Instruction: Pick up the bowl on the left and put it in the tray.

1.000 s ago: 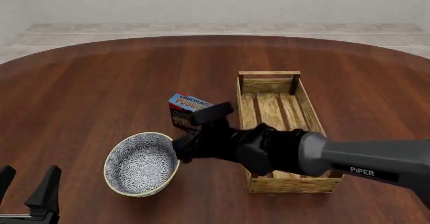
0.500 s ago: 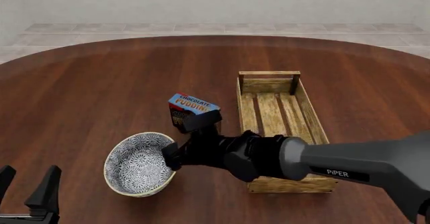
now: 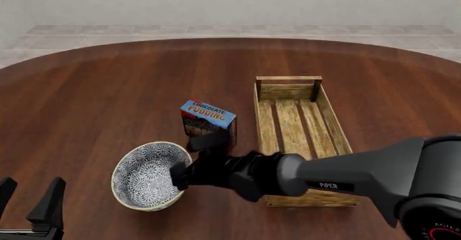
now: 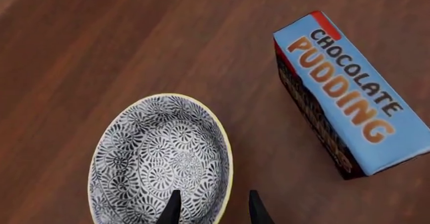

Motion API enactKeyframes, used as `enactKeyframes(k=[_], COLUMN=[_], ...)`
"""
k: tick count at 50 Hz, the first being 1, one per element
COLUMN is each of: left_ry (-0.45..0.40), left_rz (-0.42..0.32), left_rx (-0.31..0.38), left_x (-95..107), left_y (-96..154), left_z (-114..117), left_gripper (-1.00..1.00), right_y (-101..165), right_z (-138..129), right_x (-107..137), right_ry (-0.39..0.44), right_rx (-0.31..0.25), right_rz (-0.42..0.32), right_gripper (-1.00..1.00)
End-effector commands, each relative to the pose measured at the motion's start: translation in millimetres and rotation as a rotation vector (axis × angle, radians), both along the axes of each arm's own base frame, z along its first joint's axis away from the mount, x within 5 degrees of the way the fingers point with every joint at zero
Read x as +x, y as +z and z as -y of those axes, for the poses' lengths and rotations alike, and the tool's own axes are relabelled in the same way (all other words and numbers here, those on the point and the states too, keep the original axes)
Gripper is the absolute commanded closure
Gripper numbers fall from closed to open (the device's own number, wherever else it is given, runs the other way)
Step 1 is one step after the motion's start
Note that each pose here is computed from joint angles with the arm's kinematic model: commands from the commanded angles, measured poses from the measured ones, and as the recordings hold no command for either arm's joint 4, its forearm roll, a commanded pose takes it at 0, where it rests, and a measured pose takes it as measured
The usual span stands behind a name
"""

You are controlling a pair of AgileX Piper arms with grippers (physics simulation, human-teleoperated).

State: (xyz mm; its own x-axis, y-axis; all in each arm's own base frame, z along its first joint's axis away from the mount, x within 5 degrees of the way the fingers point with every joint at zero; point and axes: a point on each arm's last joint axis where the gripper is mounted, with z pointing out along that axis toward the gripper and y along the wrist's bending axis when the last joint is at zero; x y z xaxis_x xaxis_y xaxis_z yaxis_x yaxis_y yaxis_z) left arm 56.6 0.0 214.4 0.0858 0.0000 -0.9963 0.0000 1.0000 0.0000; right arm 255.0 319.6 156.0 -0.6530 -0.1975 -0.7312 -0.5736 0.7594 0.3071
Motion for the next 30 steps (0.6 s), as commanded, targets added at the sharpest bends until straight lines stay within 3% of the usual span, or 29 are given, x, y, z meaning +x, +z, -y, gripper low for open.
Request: enactKeyframes(k=[1,20,26,27,30], left_ry=[0.0,0.0,0.0,0.0,0.0], left_rz=[0.0,0.0,0.0,0.0,0.0], left_rx=[0.0,0.0,0.0,0.0,0.0], left_x=[0,0,0,0,0], left_y=[0,0,0,0,0], left_z=[0,0,0,0,0], left_gripper=[-1.0,-1.0,-1.0,-1.0,-1.0], right_y=[-18,-44,-48,-49,-48], right_z=[-8,-17,-20,-19,-18], right_x=[2,7,-6,-5,-8], right_ry=[-0.006,-0.023,-0.015,-0.017,-0.013], right_rx=[-0.002,-0.007,0.014,0.014,0.02], right_rz=[-0.027,-0.06,-0.075,-0.076,-0.072], right_gripper=[-1.0,-1.0,-1.0,1.0,1.0])
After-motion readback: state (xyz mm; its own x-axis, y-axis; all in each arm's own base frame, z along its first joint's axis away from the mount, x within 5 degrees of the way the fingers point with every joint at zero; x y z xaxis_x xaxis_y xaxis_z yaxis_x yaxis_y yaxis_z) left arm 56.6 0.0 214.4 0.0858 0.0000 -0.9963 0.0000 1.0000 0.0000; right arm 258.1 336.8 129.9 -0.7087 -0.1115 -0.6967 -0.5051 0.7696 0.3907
